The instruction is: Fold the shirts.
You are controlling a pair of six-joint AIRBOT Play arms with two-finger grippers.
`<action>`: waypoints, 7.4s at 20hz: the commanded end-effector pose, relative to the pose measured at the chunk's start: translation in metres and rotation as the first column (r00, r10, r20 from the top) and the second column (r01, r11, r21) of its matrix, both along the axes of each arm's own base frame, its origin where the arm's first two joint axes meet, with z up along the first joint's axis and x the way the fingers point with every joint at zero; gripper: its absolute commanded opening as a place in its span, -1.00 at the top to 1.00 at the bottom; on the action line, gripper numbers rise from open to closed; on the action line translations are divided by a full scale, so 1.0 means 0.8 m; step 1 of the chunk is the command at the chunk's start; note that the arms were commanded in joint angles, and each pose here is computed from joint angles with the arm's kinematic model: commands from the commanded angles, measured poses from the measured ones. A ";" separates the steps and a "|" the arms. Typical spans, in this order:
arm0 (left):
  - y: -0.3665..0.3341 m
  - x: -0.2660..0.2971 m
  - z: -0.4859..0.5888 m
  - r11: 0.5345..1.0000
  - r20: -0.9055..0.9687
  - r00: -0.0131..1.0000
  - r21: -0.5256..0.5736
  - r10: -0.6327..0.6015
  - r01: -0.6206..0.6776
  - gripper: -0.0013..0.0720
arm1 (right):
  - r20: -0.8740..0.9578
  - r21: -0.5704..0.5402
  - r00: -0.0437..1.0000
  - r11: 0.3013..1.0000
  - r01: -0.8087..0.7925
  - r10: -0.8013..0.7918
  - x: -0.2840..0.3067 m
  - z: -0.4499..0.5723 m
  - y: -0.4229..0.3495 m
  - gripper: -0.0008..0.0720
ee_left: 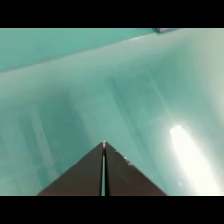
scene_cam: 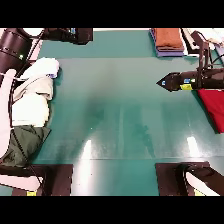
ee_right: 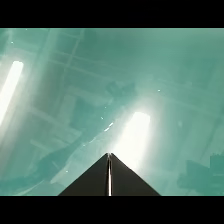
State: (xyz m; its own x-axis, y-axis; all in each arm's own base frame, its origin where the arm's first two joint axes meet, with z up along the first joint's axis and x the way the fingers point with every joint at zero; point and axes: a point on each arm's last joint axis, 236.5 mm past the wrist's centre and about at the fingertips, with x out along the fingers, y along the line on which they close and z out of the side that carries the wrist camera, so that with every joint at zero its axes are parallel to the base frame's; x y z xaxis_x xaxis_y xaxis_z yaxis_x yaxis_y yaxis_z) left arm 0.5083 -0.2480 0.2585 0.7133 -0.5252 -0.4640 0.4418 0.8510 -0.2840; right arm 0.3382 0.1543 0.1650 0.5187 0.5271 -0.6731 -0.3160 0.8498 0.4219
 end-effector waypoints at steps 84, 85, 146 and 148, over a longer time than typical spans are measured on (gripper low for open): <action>0.013 -0.197 -0.348 1.000 -0.564 0.826 0.020 0.009 0.003 0.15 | 0.406 0.007 0.912 0.998 -0.066 0.057 -0.032 0.252 0.003 0.92; 0.024 -0.186 -0.342 1.000 -0.557 0.830 0.022 0.027 -0.017 0.89 | 0.383 -0.006 0.921 0.998 -0.066 0.064 -0.033 0.241 0.002 0.92; 0.193 -0.037 -0.197 0.901 -0.237 0.942 0.416 0.238 -0.123 0.88 | -0.469 -0.384 0.855 0.923 0.026 -0.220 0.088 -0.147 -0.162 0.92; 0.198 -0.022 -0.220 0.894 -0.272 0.929 0.434 0.251 -0.115 0.02 | -0.475 -0.383 0.852 0.923 0.027 -0.222 0.109 -0.162 -0.163 0.76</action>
